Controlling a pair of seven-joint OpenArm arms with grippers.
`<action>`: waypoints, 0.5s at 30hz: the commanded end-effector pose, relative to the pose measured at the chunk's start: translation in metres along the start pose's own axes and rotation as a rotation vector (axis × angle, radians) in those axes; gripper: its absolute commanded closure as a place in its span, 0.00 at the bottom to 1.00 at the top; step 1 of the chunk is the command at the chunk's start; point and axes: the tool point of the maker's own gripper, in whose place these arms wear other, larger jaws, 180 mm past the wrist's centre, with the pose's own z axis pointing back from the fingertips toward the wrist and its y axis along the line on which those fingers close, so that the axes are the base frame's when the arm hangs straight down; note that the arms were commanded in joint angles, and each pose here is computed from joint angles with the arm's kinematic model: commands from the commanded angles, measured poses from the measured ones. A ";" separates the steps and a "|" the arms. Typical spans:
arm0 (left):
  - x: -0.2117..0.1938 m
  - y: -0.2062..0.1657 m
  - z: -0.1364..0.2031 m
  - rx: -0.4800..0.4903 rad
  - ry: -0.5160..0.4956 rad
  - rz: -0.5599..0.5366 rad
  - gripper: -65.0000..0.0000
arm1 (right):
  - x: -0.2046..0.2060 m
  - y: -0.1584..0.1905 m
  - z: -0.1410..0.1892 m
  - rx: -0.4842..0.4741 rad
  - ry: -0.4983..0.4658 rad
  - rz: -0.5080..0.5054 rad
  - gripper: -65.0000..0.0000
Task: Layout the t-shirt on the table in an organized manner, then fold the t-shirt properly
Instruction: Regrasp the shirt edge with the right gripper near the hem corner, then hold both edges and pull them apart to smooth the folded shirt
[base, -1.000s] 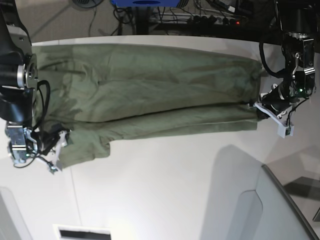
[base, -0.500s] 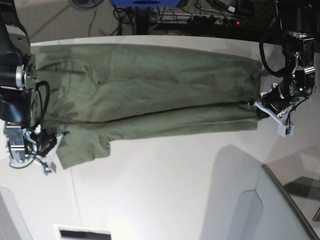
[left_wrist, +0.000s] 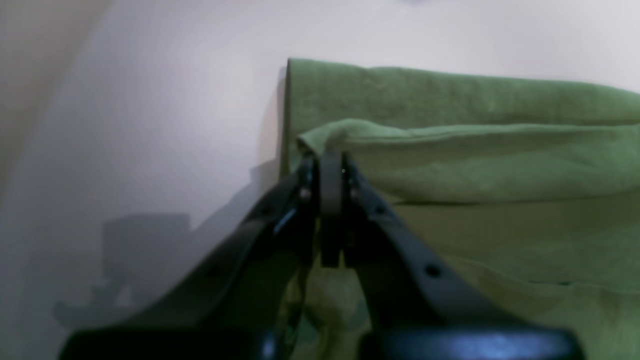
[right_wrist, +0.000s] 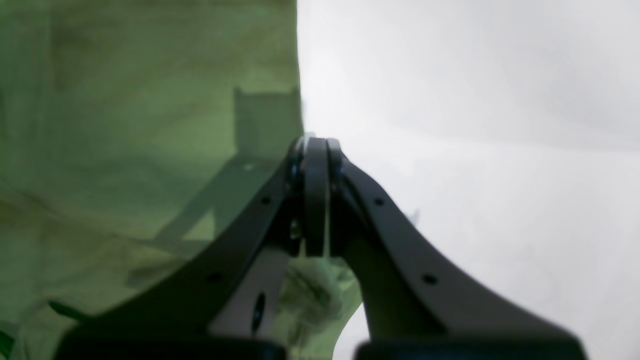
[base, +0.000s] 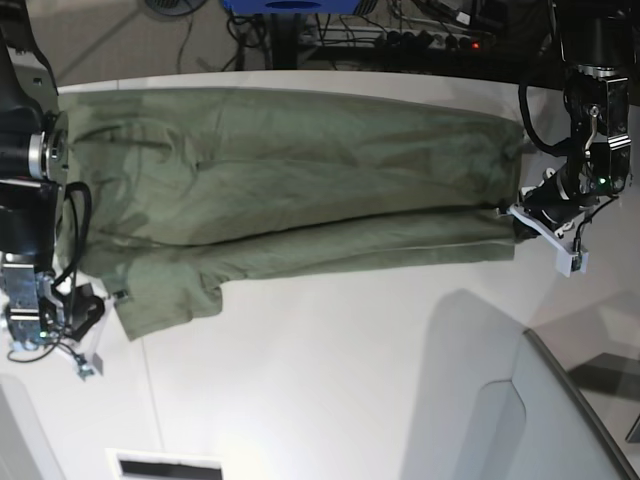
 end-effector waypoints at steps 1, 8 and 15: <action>0.020 0.004 0.005 0.004 -0.053 -0.014 1.00 | 0.022 -0.014 0.011 -0.029 -0.047 -0.011 0.92; 0.021 0.004 0.005 0.005 -0.053 -0.015 1.00 | 0.009 -0.013 0.010 -0.025 0.018 -0.016 0.40; 0.021 0.004 0.005 0.005 -0.053 -0.015 1.00 | 0.002 -0.010 0.008 -0.019 0.035 -0.016 0.51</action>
